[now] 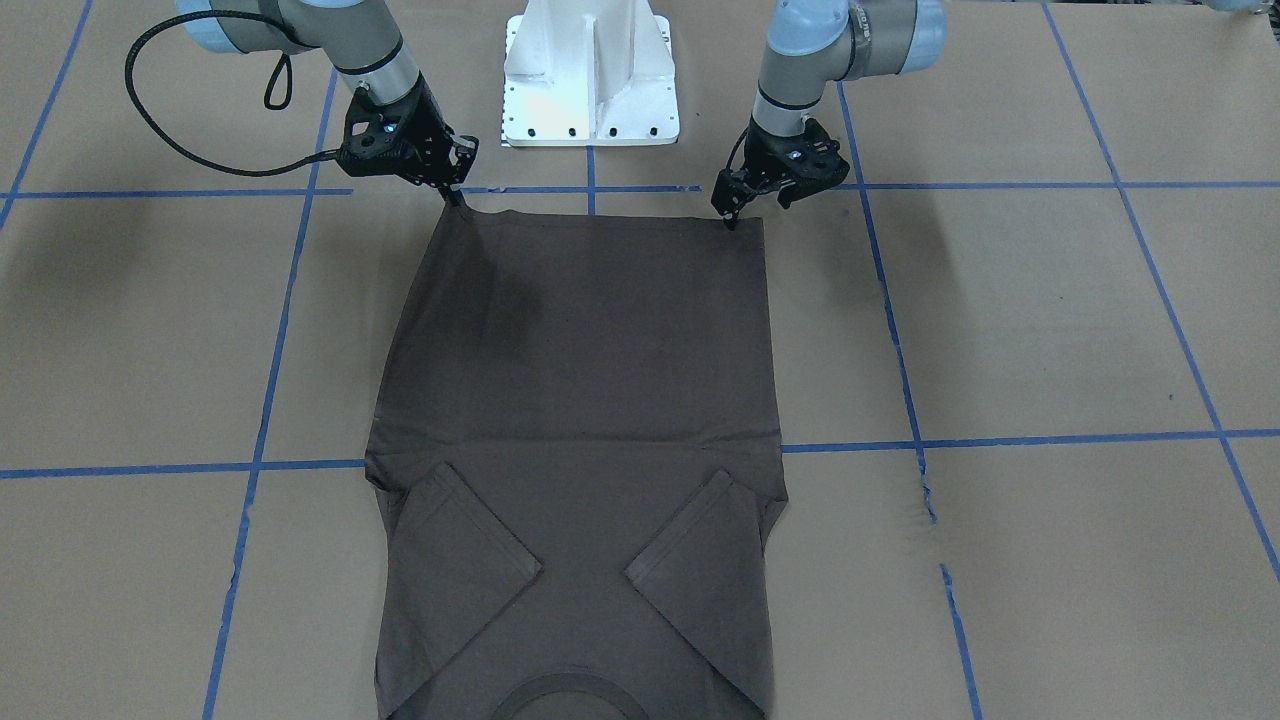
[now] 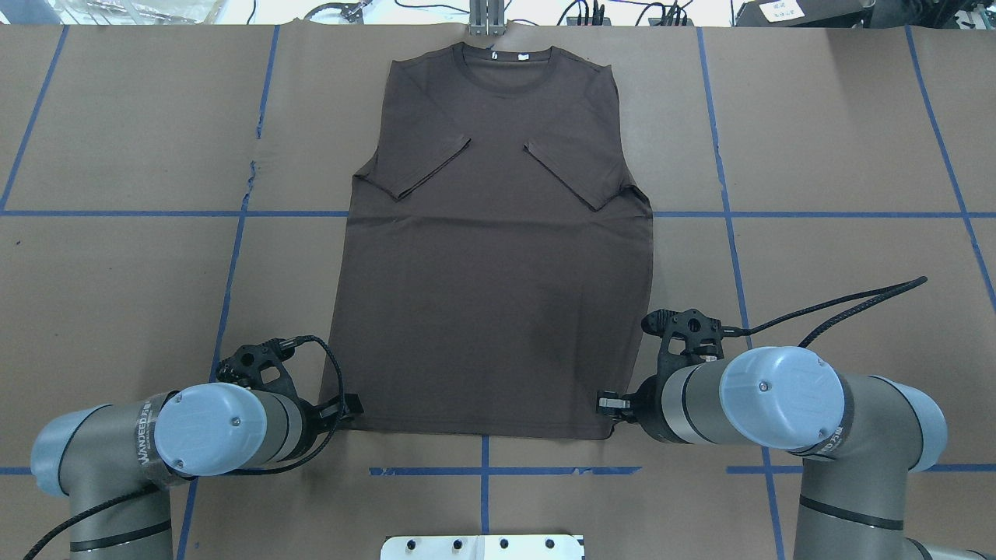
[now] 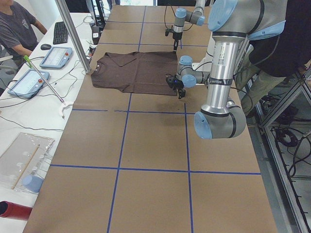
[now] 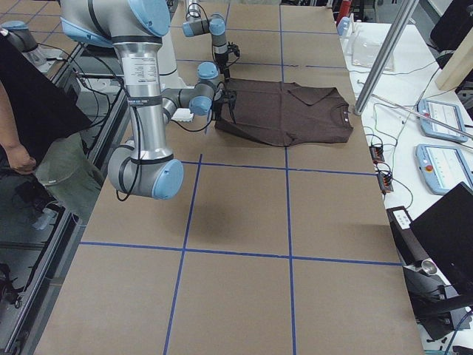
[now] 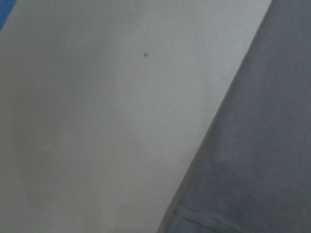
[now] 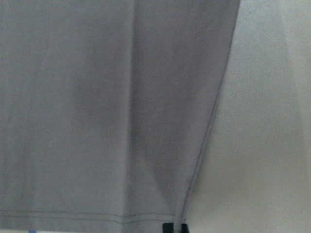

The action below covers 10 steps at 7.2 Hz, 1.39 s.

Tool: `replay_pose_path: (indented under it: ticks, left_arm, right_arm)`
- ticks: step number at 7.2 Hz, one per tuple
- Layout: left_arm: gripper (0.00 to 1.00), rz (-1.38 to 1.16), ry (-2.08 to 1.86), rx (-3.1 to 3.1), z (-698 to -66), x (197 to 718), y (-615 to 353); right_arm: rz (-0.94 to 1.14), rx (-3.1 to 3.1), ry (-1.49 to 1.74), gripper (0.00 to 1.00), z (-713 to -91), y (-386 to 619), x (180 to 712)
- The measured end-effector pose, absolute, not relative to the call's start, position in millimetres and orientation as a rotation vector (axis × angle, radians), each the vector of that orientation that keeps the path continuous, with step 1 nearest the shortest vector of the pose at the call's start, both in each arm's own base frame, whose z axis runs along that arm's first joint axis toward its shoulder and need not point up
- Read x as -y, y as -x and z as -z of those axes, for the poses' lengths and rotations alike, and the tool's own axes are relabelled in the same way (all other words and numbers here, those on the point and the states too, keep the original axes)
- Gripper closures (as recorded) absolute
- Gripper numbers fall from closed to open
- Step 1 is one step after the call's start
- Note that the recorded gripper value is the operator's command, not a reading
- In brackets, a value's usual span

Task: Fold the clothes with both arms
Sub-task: 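Lower the left gripper to the other hem corner and grasp both hem corners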

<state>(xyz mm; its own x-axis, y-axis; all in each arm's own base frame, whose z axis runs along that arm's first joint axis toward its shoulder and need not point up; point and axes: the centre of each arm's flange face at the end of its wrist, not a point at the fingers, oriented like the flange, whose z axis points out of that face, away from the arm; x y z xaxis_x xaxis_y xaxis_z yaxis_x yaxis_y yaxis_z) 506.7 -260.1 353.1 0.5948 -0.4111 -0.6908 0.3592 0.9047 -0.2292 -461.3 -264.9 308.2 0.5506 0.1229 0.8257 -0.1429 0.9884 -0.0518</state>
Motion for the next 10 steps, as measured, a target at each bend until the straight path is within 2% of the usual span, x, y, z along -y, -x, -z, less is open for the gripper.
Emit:
replay_pose_path:
  ticks: [2, 4, 8, 10]
  left_arm:
    - [0.05, 0.457, 0.06, -0.818, -353.2, 265.8, -506.2]
    - [0.37, 0.466, 0.049, -0.816, -353.8, 268.5, -506.9]
    - [0.91, 0.478, 0.047, -0.823, -350.0, 270.9, -507.4]
    - [1.0, 0.479, 0.046, -0.824, -349.3, 270.7, -507.5]
  right_arm:
    - [-0.157, 0.976, -0.021, 1.0, -307.9, 461.0, 265.0]
    - [-0.157, 0.978, -0.021, 1.0, -307.0, 460.3, 265.0]
    - [-0.157, 0.979, -0.019, 1.0, -306.8, 459.9, 265.4]
    - [-0.157, 0.979, -0.019, 1.0, -307.0, 459.9, 265.6]
